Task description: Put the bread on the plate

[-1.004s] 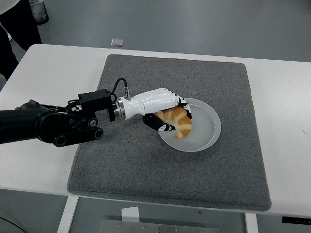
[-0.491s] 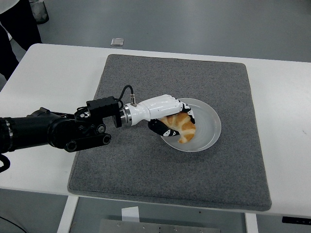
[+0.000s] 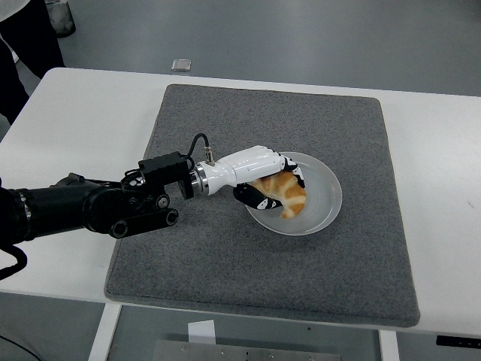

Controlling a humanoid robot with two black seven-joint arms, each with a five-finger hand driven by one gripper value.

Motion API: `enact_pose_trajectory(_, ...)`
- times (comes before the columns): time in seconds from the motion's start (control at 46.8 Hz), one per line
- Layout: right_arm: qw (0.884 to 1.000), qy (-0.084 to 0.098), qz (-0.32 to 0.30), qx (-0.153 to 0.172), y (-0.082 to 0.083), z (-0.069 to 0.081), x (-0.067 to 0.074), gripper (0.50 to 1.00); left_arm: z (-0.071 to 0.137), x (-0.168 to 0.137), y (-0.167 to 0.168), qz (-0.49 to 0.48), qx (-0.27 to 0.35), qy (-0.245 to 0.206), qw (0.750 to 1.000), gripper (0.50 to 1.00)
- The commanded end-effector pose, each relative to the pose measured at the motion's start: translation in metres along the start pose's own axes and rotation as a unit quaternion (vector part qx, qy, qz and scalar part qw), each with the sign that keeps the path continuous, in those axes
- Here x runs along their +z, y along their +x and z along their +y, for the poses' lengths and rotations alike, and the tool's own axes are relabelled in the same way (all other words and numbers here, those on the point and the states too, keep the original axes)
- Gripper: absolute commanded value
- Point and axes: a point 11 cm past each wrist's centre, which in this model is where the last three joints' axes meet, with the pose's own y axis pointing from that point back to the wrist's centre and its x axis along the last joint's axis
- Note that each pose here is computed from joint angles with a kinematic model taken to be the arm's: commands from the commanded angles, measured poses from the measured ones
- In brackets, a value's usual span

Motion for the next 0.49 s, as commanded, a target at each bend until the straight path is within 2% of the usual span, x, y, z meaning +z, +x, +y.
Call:
enact_pose_trajectory(0.0,1.0,0.001,0.001,0.0,0.0002,0.0,-0.0002,0.952,-0.002,0.0008,0.0024,0.004,0.007,0.0,1.0,0.627)
enact_pose_trajectory(0.043,1.0,0.0,0.0,0.0,0.0002,0.0,0.0,0.952,-0.0013,-0.0006,0.0023,0.004,0.008,0.002,1.0,0.66)
enact_pose_trajectory(0.15,1.0,0.001,0.0,0.0,0.0002,0.0,-0.0002,0.952,0.0,-0.0028,-0.0007,0.006,0.007,0.006,1.0,0.664)
enact_pose_trajectory(0.299,1.0,0.0,0.0,0.0,0.0002,0.0,0.0,0.952,0.0005,-0.003,-0.002,0.007,0.006,0.007,1.0,0.726)
enact_pose_trajectory(0.385,1.0,0.0,0.0,0.0,0.0002,0.0,0.0,0.952,0.0007,-0.0035,-0.0019,0.007,0.006,0.008,1.0,0.739)
enact_pose_trajectory(0.47,1.0,0.001,0.0,0.0,0.0002,0.0,-0.0002,0.952,0.0008,-0.0035,-0.0023,0.007,0.006,0.008,1.0,0.786)
